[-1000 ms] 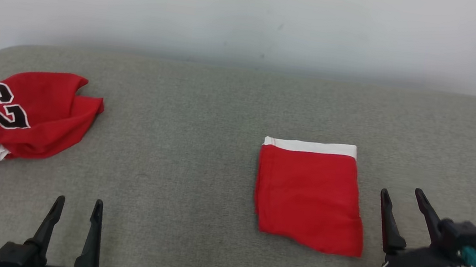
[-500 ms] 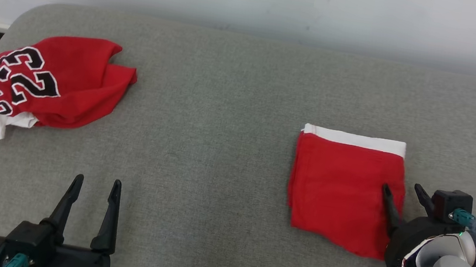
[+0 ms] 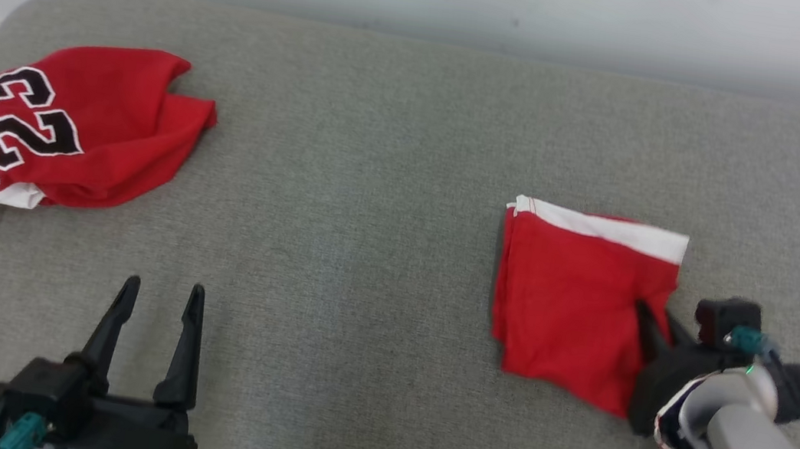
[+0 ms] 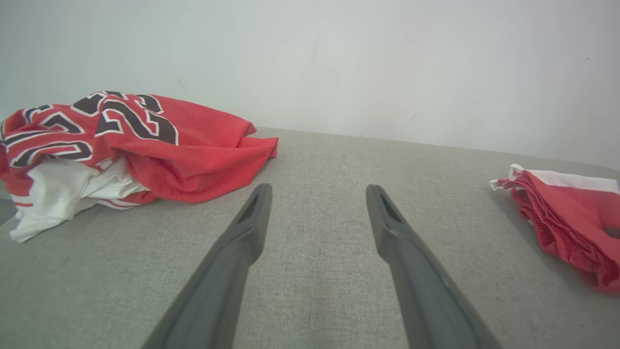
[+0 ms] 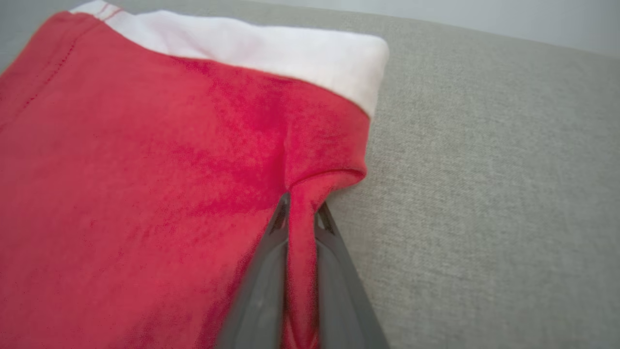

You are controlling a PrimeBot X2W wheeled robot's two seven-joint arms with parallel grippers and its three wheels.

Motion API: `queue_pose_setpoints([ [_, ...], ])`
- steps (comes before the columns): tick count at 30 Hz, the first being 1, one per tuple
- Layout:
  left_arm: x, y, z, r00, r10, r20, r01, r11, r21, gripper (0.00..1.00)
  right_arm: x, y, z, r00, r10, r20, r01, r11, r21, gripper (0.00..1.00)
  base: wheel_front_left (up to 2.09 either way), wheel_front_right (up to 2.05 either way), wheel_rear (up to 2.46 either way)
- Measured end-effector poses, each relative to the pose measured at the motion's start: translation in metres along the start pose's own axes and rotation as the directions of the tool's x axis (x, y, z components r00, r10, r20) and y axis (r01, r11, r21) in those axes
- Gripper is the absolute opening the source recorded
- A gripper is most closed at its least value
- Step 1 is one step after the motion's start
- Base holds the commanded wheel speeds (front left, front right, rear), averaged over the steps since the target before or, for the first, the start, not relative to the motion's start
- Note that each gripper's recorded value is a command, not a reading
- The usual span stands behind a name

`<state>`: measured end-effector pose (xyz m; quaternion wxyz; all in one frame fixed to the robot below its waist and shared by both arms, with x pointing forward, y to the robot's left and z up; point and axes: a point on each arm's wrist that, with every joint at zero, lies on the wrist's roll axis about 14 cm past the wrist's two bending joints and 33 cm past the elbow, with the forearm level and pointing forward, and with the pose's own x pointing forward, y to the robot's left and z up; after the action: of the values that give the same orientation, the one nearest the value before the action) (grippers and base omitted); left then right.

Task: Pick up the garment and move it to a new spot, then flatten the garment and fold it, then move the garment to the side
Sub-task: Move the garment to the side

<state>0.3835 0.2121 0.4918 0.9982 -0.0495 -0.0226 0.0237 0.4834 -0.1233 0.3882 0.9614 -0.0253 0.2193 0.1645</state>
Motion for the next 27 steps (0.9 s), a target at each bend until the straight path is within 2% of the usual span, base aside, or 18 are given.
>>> queue_pose_setpoints([
  [6,0.03,-0.019,0.004,0.998,-0.058,0.031,0.059,0.998,-0.005,1.0,0.017,-0.034,0.03,1.0,-0.012,0.011,0.013,0.987,-0.159,0.0,0.0,0.0,0.0],
  [14,0.08,-0.049,-0.006,0.986,-0.155,0.055,0.154,0.988,0.015,1.0,0.038,-0.108,0.06,0.996,-0.084,0.001,0.079,0.935,-0.347,0.0,0.0,0.0,0.0],
  [21,0.11,-0.071,-0.035,0.973,-0.23,0.035,0.229,0.973,0.022,1.0,0.035,-0.182,0.063,0.98,-0.197,-0.027,0.168,0.891,-0.421,0.0,0.0,0.0,0.0],
  [27,0.125,-0.095,-0.067,0.95,-0.313,0.003,0.313,0.95,0.007,1.0,0.008,-0.242,0.065,0.948,-0.316,-0.044,0.257,0.84,-0.478,0.0,0.0,0.0,0.0],
])
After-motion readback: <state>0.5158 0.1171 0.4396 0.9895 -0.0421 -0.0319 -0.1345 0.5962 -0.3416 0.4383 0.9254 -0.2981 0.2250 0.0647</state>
